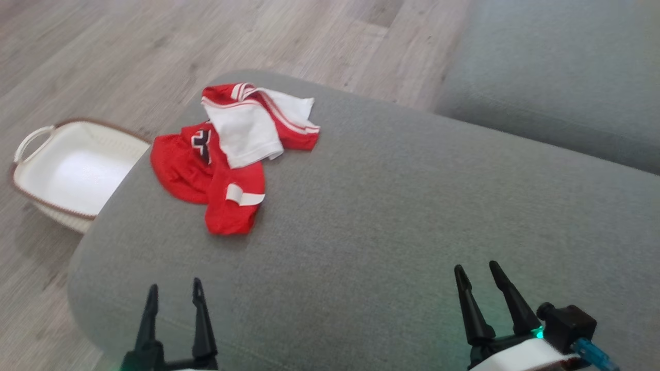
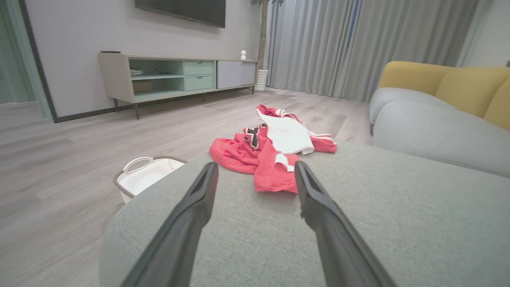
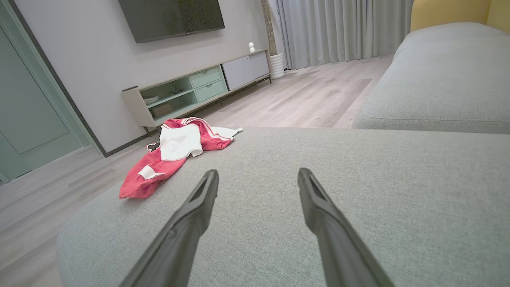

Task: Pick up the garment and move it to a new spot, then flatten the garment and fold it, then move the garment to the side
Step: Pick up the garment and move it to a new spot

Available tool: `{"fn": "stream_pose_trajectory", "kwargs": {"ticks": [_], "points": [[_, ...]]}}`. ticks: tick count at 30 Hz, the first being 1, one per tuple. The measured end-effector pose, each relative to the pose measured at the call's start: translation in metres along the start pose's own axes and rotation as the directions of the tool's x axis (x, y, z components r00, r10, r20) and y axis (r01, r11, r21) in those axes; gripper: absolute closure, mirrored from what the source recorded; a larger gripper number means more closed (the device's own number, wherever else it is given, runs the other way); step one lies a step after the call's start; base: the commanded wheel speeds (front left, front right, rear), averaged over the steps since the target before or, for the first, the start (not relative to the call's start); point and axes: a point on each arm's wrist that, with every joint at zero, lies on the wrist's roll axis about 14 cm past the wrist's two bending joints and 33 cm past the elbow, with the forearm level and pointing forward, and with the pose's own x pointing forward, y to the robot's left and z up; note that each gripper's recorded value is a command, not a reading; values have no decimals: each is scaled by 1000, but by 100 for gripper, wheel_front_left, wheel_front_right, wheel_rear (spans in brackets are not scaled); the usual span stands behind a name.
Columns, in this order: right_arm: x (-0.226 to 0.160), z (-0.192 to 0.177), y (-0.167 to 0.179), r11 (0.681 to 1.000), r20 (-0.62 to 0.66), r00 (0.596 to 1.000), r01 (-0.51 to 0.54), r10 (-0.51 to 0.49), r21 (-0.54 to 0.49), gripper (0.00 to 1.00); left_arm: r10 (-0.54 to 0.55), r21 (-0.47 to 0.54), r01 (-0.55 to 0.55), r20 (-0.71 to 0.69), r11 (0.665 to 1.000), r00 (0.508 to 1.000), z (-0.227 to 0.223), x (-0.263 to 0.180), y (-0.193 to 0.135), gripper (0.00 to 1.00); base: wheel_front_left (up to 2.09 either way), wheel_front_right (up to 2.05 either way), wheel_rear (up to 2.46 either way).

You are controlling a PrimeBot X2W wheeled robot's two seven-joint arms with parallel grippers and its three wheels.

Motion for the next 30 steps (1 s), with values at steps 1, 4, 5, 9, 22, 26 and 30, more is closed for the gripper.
{"fn": "stream_pose_trajectory", "kwargs": {"ticks": [1,4,5,9,22,26,30], "points": [[1,-3,0,1000,-9,1000,-4,4,1,0,13,5,-13,-2,1000,1000,0,0,4,0,0,0,0],[5,-9,-3,1000,-29,1000,-9,9,7,0,21,35,-22,20,999,1000,8,9,9,0,0,0,0],[6,-11,-5,1000,-36,999,-10,10,6,0,14,46,-16,39,999,999,15,16,9,0,0,0,0],[11,-17,-16,999,-64,997,-36,34,-31,0,-4,109,-16,180,994,984,68,60,15,0,0,0,0],[51,-31,-96,991,-92,994,-62,51,-117,0,-160,242,129,114,962,981,124,256,-51,0,0,0,0],[59,-33,-121,990,-94,995,-50,38,-133,0,-94,190,98,-31,977,995,87,301,-55,0,0,0,0],[55,-42,-143,991,-118,993,-21,6,-130,0,-32,209,83,-237,974,971,15,317,-57,0,0,0,0]]}}
